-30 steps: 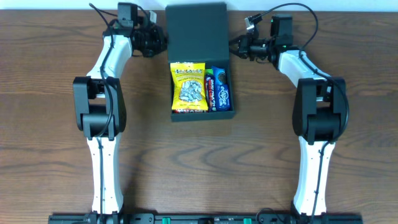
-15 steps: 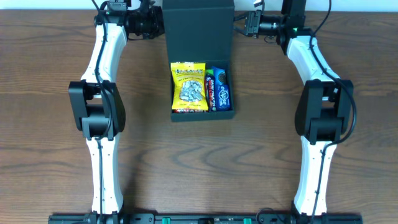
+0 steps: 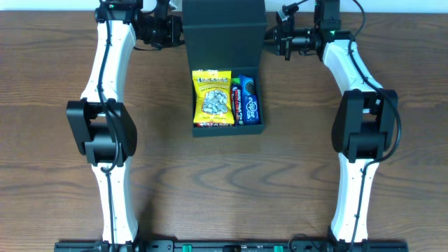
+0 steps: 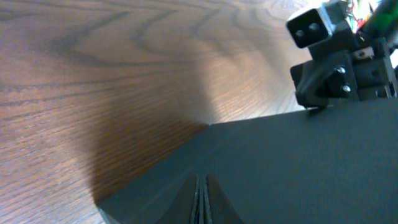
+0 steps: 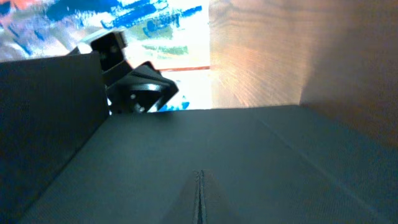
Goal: Pack container
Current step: 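Push the box lid closed with both grippers from behind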
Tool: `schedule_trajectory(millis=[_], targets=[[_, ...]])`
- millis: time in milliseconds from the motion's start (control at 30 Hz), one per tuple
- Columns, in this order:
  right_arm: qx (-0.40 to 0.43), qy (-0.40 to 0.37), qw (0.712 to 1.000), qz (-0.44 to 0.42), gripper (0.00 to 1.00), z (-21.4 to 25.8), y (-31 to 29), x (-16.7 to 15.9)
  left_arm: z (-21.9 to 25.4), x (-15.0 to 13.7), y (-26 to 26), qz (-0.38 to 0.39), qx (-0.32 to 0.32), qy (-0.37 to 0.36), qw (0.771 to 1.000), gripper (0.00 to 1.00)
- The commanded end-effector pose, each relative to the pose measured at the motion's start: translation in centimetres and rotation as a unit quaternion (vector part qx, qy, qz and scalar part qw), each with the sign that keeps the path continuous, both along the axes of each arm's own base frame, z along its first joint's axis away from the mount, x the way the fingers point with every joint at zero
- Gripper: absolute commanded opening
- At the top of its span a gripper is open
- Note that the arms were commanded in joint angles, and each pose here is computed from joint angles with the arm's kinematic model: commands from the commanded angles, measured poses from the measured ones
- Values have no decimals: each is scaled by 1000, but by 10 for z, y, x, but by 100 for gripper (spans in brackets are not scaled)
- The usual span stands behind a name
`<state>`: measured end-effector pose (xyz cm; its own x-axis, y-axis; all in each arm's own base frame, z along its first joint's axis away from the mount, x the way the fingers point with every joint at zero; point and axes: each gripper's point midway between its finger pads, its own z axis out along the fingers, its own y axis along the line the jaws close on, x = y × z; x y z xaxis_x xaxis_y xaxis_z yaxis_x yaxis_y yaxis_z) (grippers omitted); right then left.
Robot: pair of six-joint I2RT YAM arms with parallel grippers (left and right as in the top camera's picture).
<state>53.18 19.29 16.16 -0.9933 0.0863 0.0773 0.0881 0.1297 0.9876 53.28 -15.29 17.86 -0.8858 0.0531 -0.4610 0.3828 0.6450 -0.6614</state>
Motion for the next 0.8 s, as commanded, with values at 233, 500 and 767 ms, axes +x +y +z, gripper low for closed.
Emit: schedule_trajectory(millis=[233,500,767], targets=[[5,45,999,15,1,11,4,-20,4,-17,3,-41,33,-21,998,6],[-56,16,998,-27,1,-10,-13,-6,-1,-16,8,-34,52,-16,998,6],[-330,-32,932,-147,1,-80,-91,27,-21,-23,32,46,117,68,990,6]])
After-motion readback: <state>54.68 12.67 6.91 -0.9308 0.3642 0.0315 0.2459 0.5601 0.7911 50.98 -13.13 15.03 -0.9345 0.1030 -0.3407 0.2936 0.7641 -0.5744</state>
